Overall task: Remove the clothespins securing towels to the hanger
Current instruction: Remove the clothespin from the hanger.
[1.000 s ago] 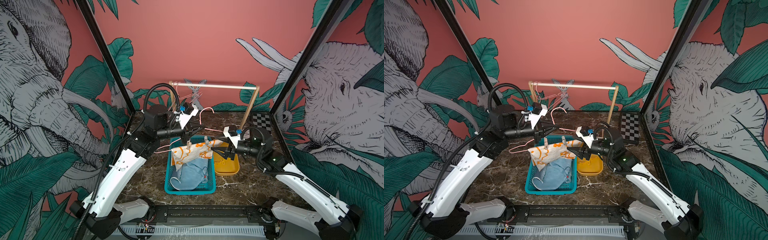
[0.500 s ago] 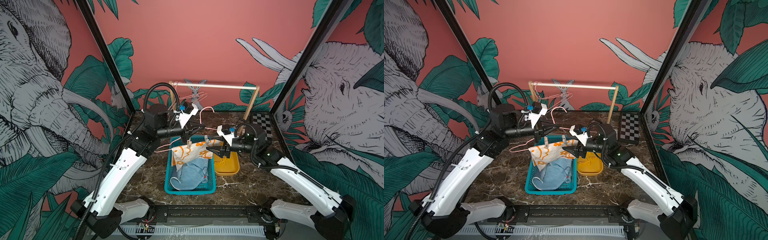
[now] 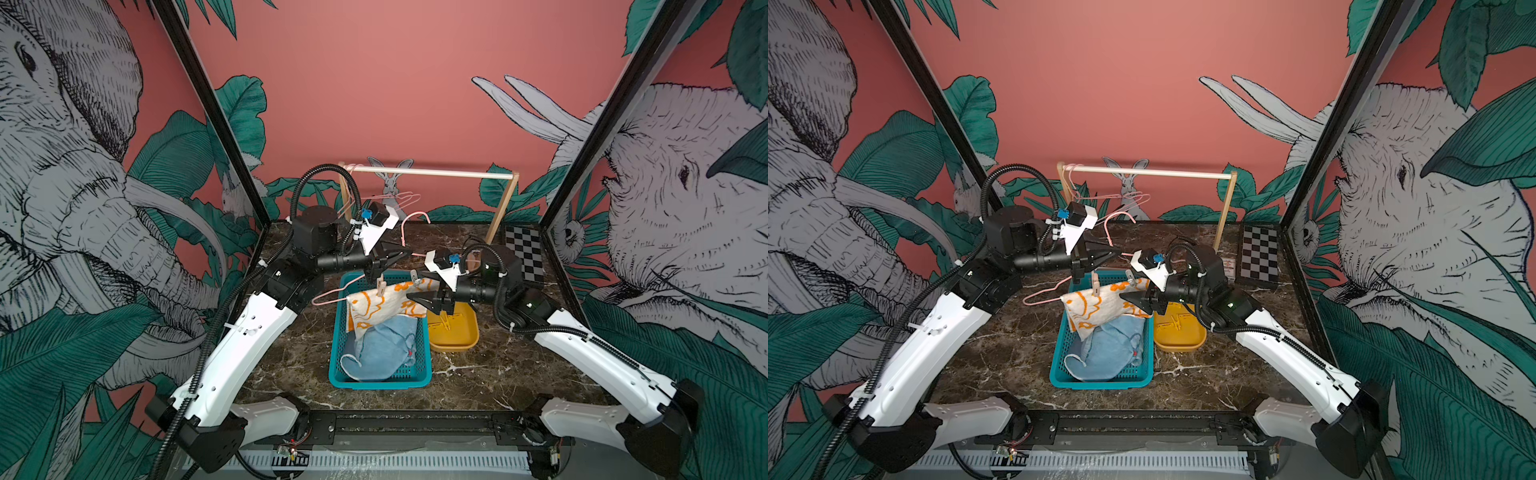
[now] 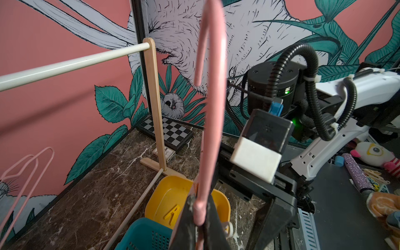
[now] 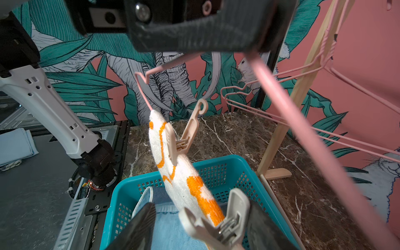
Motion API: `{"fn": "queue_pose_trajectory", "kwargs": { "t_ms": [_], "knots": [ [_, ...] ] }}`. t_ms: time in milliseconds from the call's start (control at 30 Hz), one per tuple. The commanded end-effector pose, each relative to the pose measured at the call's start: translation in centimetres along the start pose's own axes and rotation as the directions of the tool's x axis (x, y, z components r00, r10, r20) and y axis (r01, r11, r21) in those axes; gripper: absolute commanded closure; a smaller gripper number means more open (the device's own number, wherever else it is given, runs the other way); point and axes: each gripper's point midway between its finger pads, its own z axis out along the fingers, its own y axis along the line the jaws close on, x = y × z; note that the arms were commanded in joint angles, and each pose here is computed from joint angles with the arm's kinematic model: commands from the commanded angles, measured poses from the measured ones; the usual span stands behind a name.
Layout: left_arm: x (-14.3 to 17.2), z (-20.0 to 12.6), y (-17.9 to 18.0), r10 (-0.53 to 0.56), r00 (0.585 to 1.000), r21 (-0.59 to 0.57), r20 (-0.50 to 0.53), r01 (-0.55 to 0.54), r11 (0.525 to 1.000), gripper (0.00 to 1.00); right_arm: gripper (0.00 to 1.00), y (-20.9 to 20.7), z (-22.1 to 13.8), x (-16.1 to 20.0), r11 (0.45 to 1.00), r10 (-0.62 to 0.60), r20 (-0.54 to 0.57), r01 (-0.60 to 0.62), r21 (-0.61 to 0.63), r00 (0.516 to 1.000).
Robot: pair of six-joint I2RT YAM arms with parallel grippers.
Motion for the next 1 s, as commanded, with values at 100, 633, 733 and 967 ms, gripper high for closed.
{"fn": "queue_pose_trajectory", "kwargs": {
  "t_ms": [100, 633, 733, 967],
  "knots": [
    [-2.0, -0.8, -0.5, 0.043, 0.998, -0.004, 0.050, -0.043, 0.999, 1.00, 0.35, 1.7, -1.1, -1.7, 0.995, -0.080, 0.061, 0.083, -0.048, 0.995],
    [-2.2, -0.9, -1.7, 0.031, 0.998, 0.056, 0.062, -0.035, 0.998, 1.00, 0.41, 1.0, -0.3, -0.3, 0.993, -0.117, 0.001, 0.117, -0.024, 0.993],
    [-2.2, -0.9, -1.6, 0.028, 0.998, 0.058, 0.060, -0.032, 0.998, 1.00, 0.44, 1.4, -0.3, -0.5, 0.991, -0.123, 0.013, 0.123, -0.047, 0.992],
    [-2.0, -0.5, -1.3, 0.018, 0.998, 0.058, 0.055, -0.021, 0.998, 1.00, 0.48, 2.0, -0.4, -1.0, 0.987, -0.138, 0.037, 0.140, -0.076, 0.990]
  ]
}}
